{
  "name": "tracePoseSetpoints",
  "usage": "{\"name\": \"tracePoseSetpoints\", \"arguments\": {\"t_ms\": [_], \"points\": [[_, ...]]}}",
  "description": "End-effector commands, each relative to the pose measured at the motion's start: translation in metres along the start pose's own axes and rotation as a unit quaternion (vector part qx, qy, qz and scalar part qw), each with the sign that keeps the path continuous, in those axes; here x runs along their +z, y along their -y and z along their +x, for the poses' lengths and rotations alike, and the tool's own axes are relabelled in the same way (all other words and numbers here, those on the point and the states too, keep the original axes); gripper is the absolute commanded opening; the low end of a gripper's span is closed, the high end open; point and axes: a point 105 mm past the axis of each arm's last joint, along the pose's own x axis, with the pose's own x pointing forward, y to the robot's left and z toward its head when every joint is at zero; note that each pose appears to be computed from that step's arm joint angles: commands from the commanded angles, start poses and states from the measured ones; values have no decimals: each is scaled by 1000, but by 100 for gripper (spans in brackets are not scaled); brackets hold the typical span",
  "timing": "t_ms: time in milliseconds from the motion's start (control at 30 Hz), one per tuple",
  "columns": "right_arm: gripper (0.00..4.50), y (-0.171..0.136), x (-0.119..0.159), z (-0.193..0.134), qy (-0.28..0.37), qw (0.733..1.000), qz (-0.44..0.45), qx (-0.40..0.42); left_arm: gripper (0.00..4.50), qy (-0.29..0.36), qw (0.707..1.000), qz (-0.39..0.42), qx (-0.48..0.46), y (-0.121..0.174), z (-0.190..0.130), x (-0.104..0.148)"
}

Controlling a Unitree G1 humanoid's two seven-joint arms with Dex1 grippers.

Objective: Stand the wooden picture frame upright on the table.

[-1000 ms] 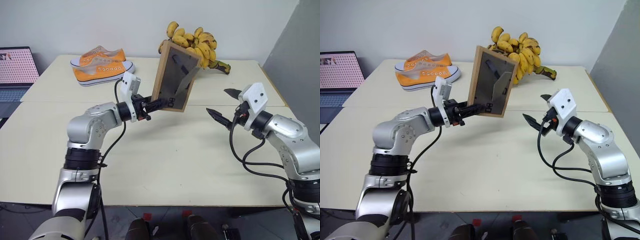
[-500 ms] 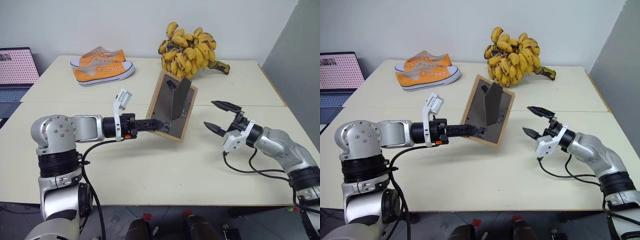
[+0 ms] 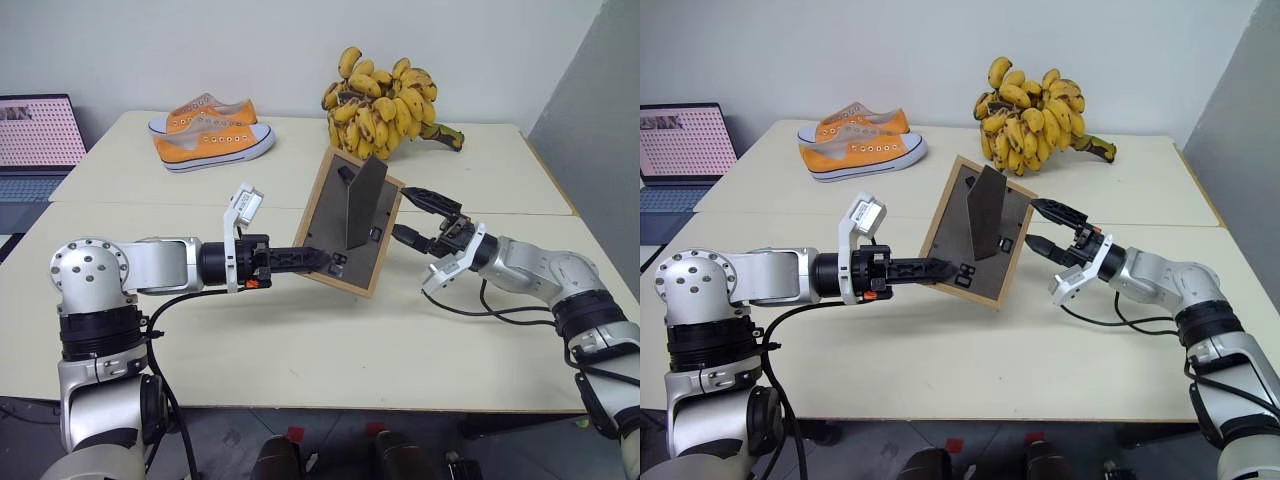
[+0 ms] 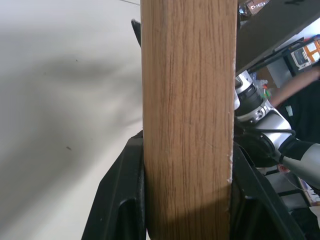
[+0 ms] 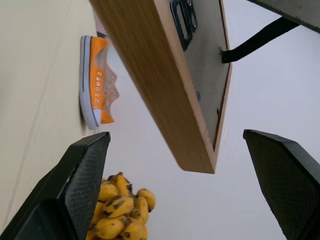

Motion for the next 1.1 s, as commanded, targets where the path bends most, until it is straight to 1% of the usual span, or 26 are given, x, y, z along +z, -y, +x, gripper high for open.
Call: {"name": "tracePoseSetpoints", "arguments": {"t_ms": [33,367,433,467,533,667,767,800,833,1100], "points": [[449,14,-3,9,8,999,-18,-33,129,16,1000,13,-20,13,-3,8],[449,20,2,24,25,998,-12,-60,129,24,1000,0,-13,16,-1,9],[413,21,2,25,26,998,-11,-64,129,25,1000,-2,-12,16,-1,9],[409,22,2,25,26,997,-9,-66,129,26,1000,-3,-11,17,0,9],[350,23,2,26,26,997,-8,-68,129,26,1000,-5,-10,17,0,10],[271,24,1,27,26,997,-9,-69,129,28,1000,-8,-11,18,2,12],[196,23,2,27,27,997,-10,-69,129,27,1000,-8,-11,20,3,12],[180,23,2,27,27,997,-10,-69,129,27,1000,-8,-11,20,3,12],[167,23,2,26,27,997,-10,-69,129,27,1000,-8,-11,21,4,13],[152,19,-2,26,14,998,-15,-62,129,30,1000,-1,-8,24,7,16]]}}
